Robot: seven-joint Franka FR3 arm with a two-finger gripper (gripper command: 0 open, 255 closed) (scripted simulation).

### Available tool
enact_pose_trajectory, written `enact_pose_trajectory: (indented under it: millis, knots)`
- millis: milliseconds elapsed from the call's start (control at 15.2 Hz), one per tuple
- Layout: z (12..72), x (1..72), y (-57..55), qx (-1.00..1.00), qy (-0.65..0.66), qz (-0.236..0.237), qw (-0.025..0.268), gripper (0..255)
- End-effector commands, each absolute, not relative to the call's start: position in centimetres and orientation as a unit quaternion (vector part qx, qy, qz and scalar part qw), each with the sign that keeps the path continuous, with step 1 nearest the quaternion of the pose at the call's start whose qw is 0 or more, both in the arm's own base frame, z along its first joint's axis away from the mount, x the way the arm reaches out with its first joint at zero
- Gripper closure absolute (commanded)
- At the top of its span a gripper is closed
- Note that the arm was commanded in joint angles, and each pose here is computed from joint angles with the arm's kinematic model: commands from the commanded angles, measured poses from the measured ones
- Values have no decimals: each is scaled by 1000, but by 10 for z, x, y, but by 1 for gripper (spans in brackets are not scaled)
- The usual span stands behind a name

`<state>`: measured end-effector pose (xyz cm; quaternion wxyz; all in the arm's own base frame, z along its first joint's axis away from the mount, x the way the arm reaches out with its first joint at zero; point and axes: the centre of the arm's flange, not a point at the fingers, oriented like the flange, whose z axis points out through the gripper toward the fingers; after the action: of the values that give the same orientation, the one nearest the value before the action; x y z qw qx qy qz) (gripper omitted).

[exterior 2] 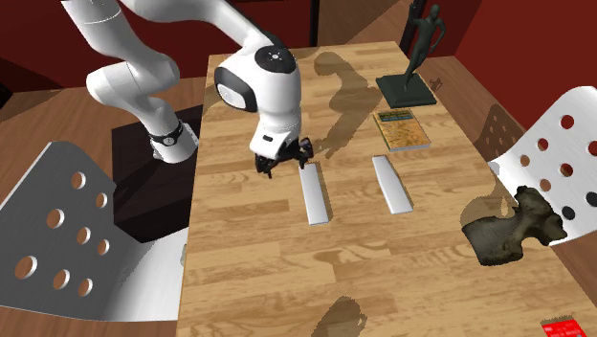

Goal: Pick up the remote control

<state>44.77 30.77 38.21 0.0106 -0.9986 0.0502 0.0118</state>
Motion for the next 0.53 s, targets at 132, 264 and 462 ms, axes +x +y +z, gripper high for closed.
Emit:
enact_pose_trajectory:
  millis: [132,264,462]
  knots:
    - [354,471,347,-999,51,7,10,0]
    - [341,483,367,-999,51,5,10,0]
    - [326,487,374,-999,51,4,9,0]
